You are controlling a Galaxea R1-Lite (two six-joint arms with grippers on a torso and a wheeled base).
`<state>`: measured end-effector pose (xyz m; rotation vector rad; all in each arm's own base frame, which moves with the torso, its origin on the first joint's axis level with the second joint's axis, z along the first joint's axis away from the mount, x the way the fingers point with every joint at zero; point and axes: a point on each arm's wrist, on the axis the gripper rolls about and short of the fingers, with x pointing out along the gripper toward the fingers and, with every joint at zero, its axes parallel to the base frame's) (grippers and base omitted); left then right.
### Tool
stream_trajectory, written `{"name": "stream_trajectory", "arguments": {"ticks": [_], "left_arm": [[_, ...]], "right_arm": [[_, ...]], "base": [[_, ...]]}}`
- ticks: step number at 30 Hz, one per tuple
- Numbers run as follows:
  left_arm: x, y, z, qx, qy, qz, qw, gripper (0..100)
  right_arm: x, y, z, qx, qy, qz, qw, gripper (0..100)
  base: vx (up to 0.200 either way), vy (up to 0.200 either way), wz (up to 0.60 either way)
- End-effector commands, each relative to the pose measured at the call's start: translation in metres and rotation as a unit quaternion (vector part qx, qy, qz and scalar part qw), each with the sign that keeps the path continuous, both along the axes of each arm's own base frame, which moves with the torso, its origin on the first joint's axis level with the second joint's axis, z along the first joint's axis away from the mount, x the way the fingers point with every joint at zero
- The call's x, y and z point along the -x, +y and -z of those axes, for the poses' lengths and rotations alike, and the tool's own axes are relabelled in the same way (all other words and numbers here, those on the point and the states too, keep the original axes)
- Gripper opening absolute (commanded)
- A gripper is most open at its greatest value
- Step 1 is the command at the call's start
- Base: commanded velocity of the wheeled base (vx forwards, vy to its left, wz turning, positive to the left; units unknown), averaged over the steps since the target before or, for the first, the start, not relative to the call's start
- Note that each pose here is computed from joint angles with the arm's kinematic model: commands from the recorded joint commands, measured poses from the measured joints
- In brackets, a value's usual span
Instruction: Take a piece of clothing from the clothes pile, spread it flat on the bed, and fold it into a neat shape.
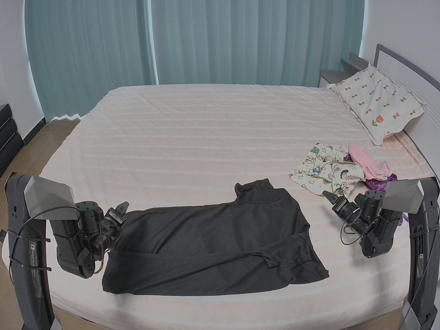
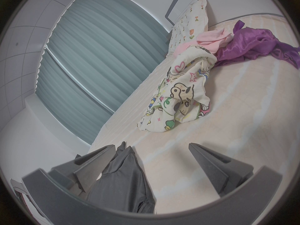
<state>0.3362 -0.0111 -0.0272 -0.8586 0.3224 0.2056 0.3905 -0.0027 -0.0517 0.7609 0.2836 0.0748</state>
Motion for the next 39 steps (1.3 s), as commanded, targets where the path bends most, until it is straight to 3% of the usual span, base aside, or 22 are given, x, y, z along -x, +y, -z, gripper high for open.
{"name": "stream_trajectory", "arguments": {"ticks": [1, 7, 8, 11, 20, 23, 29, 32, 35, 39], "left_arm": [[-0.001, 0.001, 0.000, 0.000, -0.002, -0.001, 1.0000, 100], [0.000, 0.005, 0.002, -0.036, 0.008, 0.007, 0.9993, 100], [0.002, 0.009, 0.003, -0.072, 0.014, 0.016, 0.9972, 100], [0.001, 0.015, 0.003, -0.096, 0.016, 0.022, 0.9950, 100], [-0.011, 0.027, 0.009, -0.106, 0.056, 0.021, 0.9925, 100], [-0.018, 0.024, -0.009, -0.106, 0.054, 0.029, 0.9924, 100], [-0.046, 0.031, -0.021, -0.092, 0.095, 0.042, 0.9903, 100], [-0.050, 0.035, -0.018, -0.077, 0.089, 0.091, 0.9889, 100], [-0.051, 0.042, -0.016, -0.095, 0.083, 0.116, 0.9853, 100], [-0.049, 0.043, 0.001, -0.125, 0.105, 0.138, 0.9769, 100]], "right_arm": [[0.000, 0.000, 0.000, 0.000, -0.003, -0.001, 1.0000, 100], [0.000, 0.001, 0.001, 0.001, -0.002, -0.001, 1.0000, 100], [0.001, 0.001, 0.003, 0.002, 0.000, -0.002, 1.0000, 100], [0.001, 0.003, 0.003, 0.002, 0.000, -0.003, 1.0000, 100], [0.000, 0.004, 0.004, 0.003, 0.001, -0.006, 1.0000, 100], [0.001, 0.005, 0.007, 0.003, 0.005, -0.007, 1.0000, 100], [0.004, 0.014, 0.010, 0.003, 0.013, -0.018, 0.9997, 100], [0.004, 0.015, 0.010, 0.003, 0.014, -0.019, 0.9997, 100], [0.005, 0.015, 0.013, 0.003, 0.017, -0.019, 0.9997, 100], [0.005, 0.016, 0.014, 0.004, 0.017, -0.021, 0.9996, 100]], "base": [[0.000, 0.000, 0.00], [0.000, 0.000, 0.00], [0.000, 0.000, 0.00], [0.000, 0.000, 0.00], [0.000, 0.000, 0.00], [0.000, 0.000, 0.00], [0.000, 0.000, 0.00], [0.000, 0.000, 0.00], [0.000, 0.000, 0.00], [0.000, 0.000, 0.00]]}}
